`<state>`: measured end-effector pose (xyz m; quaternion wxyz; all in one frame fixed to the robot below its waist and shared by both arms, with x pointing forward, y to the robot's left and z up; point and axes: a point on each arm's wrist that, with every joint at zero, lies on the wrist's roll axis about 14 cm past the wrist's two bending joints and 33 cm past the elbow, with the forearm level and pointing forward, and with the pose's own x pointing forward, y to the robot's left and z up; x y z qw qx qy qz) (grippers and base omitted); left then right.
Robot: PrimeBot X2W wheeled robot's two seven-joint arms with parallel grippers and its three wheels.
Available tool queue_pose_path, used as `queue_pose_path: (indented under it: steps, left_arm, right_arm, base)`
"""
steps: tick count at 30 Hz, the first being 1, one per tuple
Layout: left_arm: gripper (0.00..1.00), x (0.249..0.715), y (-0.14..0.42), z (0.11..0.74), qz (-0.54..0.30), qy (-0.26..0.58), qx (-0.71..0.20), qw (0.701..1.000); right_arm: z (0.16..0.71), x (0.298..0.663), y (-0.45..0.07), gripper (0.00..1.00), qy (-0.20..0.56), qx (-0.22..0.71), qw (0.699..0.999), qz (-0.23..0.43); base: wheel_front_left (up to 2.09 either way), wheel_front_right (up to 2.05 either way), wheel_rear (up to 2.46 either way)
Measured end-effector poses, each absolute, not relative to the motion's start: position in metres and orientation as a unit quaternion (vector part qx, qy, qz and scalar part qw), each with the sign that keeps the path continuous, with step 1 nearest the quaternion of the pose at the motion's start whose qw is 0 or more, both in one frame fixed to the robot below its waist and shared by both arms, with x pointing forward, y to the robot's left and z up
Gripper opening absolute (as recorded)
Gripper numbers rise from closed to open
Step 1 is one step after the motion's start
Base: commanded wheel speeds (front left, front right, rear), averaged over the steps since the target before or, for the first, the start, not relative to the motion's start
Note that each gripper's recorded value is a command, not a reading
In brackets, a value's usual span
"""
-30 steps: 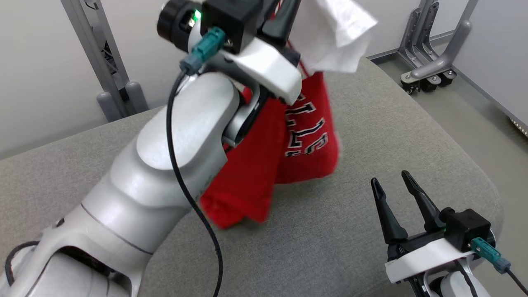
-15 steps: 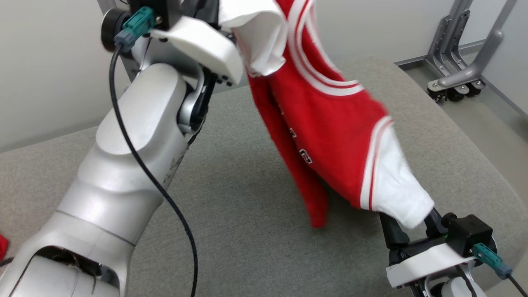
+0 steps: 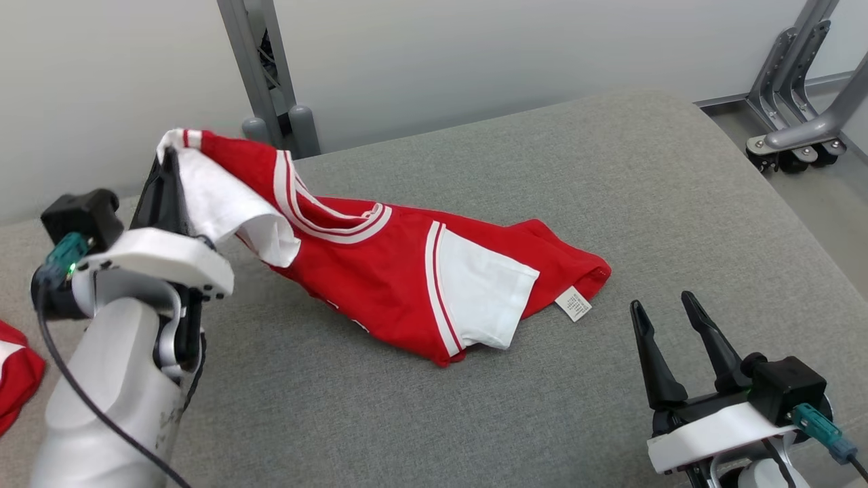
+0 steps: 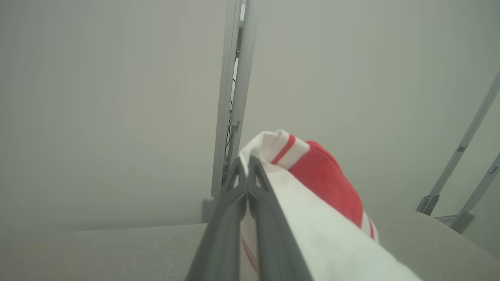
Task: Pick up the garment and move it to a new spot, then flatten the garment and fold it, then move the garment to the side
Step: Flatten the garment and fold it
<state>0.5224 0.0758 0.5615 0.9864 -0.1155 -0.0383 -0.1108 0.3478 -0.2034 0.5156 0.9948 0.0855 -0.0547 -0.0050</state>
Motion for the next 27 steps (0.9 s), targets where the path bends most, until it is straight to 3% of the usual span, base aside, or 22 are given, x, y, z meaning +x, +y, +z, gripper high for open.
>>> queue_pose_path:
  steps: [4,5,7,10,12,13,14,15,16,22,27]
  left_arm:
    - [0.00,0.505,0.109,0.532,-0.067,-0.023,-0.117,0.991]
    - [0.04,0.499,0.117,0.525,-0.056,-0.019,-0.115,0.992]
    - [0.22,0.488,0.133,0.515,-0.034,-0.016,-0.101,0.994]
    - [0.15,0.477,0.147,0.508,-0.012,-0.014,-0.096,0.995]
    - [0.19,0.464,0.155,0.500,0.002,-0.009,-0.086,0.996]
    - [0.27,0.458,0.158,0.496,0.006,-0.007,-0.082,0.997]
    - [0.47,0.453,0.160,0.494,0.012,-0.005,-0.079,0.997]
    - [0.93,0.447,0.161,0.491,0.015,-0.003,-0.077,0.997]
    - [1.00,0.441,0.164,0.488,0.022,0.000,-0.076,0.997]
    - [1.00,0.420,0.177,0.502,0.045,-0.028,-0.048,0.997]
    - [1.00,0.409,0.153,0.521,-0.003,-0.060,-0.031,0.998]
  right_arm:
    - [0.514,0.350,-0.205,1.00,-0.052,0.084,0.995,-0.007]
    - [0.513,0.351,-0.205,1.00,-0.051,0.084,0.995,-0.008]
    - [0.511,0.351,-0.204,1.00,-0.048,0.085,0.995,-0.006]
    - [0.510,0.352,-0.202,1.00,-0.047,0.086,0.995,-0.004]
    - [0.510,0.353,-0.201,1.00,-0.046,0.086,0.995,-0.002]
    - [0.510,0.353,-0.200,1.00,-0.046,0.086,0.995,-0.001]
    - [0.511,0.354,-0.199,1.00,-0.047,0.087,0.995,0.000]
    - [0.511,0.354,-0.198,1.00,-0.048,0.087,0.995,0.002]
    - [0.512,0.355,-0.196,1.00,-0.049,0.088,0.995,0.004]
    - [0.514,0.356,-0.189,1.00,-0.052,0.091,0.994,0.014]
    - [0.515,0.355,-0.185,1.00,-0.053,0.092,0.994,0.021]
  base:
    - [0.00,0.00,0.00]
    - [0.00,0.00,0.00]
    - [0.00,0.00,0.00]
    - [0.00,0.00,0.00]
    - [0.00,0.00,0.00]
    - [0.00,0.00,0.00]
    - [0.00,0.00,0.00]
    - [0.00,0.00,0.00]
    - [0.00,0.00,0.00]
    - [0.00,0.00,0.00]
    - [0.00,0.00,0.00]
